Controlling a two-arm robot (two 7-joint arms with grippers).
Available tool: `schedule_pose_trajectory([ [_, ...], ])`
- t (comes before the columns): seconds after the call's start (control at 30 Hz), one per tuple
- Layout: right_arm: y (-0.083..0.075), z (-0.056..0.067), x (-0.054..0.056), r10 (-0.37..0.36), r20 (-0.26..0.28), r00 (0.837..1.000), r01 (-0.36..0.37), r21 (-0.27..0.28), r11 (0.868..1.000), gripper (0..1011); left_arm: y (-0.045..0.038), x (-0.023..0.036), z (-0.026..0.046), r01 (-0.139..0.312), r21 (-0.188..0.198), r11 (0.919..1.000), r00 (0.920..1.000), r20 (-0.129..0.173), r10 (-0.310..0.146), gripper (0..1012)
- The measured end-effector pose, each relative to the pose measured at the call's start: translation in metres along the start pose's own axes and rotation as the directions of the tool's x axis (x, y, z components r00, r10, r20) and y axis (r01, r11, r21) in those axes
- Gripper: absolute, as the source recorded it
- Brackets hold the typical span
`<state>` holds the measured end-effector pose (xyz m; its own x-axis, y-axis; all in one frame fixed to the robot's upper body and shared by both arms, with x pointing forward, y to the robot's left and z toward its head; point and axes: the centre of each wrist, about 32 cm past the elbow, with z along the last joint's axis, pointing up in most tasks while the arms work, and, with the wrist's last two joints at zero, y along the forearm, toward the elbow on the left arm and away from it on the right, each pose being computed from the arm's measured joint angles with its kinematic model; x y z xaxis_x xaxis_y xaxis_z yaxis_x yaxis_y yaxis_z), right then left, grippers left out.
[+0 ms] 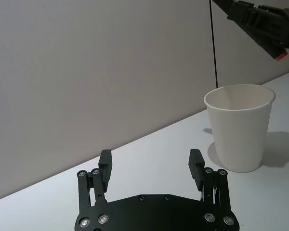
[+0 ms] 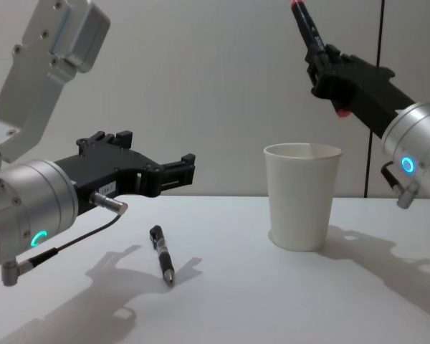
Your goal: Place the pen into the pen holder.
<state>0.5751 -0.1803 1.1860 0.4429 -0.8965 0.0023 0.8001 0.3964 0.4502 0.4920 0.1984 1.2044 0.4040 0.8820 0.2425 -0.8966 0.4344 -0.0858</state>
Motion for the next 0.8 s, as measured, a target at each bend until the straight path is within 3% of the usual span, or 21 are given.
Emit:
schedule_pose_trajectory([
  [0.8,-0.002,-0.021,-0.009,0.001,0.008,1.000,-0.001,-0.060,0.998,193,0.0000,0.0000,0.0000,0.000,0.000,1.0000,1.0000,0.000,0.000,1001],
])
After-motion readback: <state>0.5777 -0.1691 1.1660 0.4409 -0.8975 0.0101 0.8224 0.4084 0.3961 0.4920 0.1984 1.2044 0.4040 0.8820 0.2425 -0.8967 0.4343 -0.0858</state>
